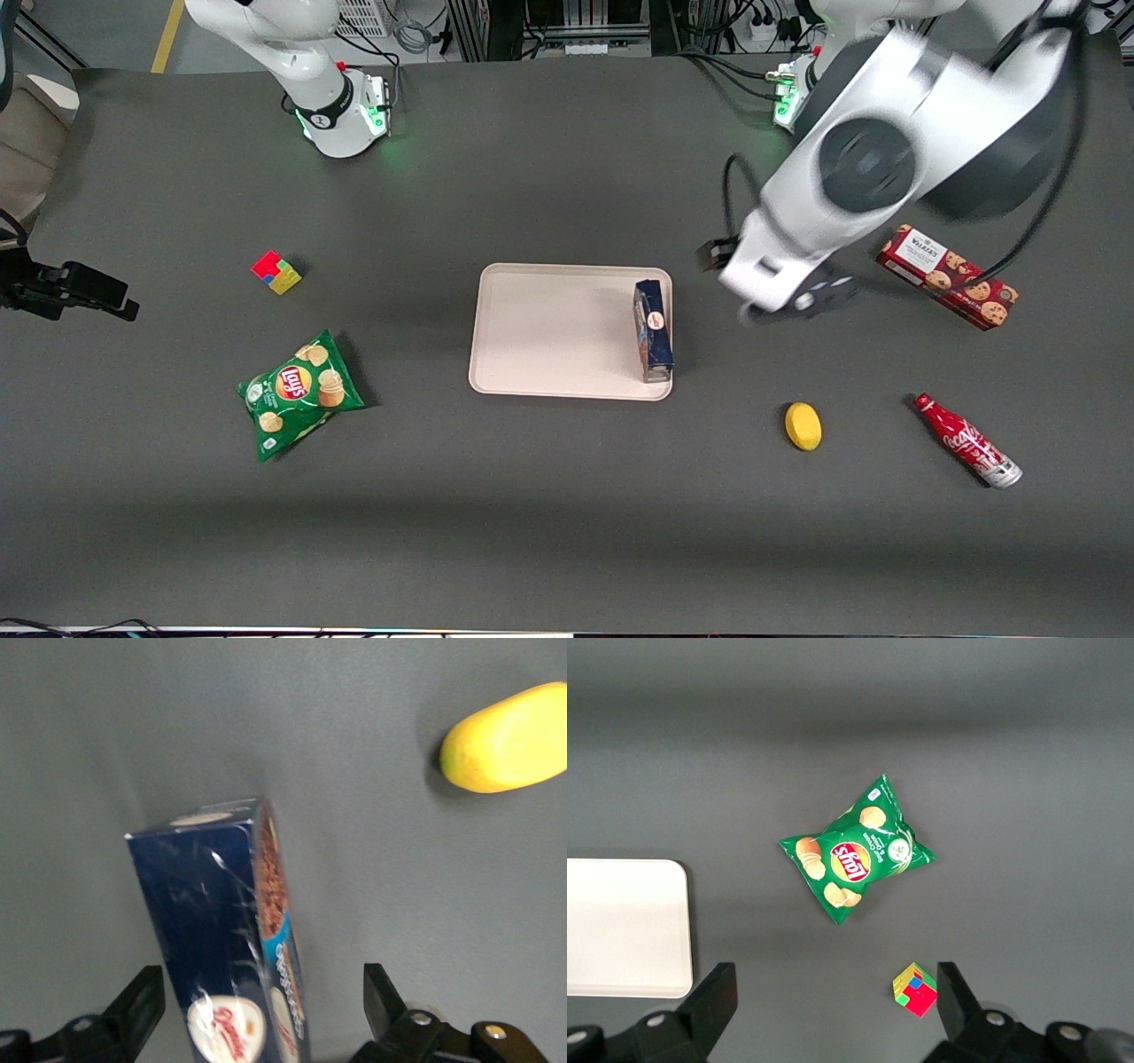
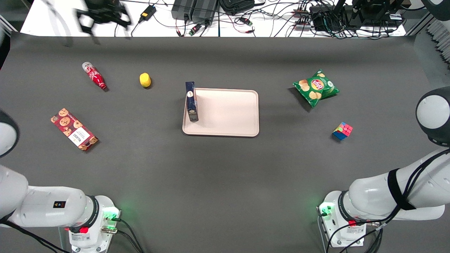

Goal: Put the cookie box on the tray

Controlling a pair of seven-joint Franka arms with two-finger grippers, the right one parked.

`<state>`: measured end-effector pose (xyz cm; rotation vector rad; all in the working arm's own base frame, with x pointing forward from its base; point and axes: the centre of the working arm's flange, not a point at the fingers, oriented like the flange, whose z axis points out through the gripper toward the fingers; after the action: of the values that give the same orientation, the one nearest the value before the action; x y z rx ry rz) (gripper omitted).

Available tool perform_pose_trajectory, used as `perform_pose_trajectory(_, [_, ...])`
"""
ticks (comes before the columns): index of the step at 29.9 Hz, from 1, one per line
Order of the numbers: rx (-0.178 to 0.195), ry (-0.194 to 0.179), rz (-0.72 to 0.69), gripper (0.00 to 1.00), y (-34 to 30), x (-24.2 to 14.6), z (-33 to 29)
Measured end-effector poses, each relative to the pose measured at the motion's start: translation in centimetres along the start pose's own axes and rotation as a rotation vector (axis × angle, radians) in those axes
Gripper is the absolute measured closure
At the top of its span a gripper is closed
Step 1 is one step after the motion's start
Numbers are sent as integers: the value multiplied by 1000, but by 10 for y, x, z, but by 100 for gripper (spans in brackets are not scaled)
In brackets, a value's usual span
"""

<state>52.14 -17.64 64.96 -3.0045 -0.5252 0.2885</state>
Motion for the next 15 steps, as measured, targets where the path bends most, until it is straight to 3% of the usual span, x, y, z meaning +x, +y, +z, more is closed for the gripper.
perform_pose_trajectory(10, [-9,31,145,0,-164,-15,-47])
perform_pose_trajectory(15, [-24,90,189,0,-202,-22,-26])
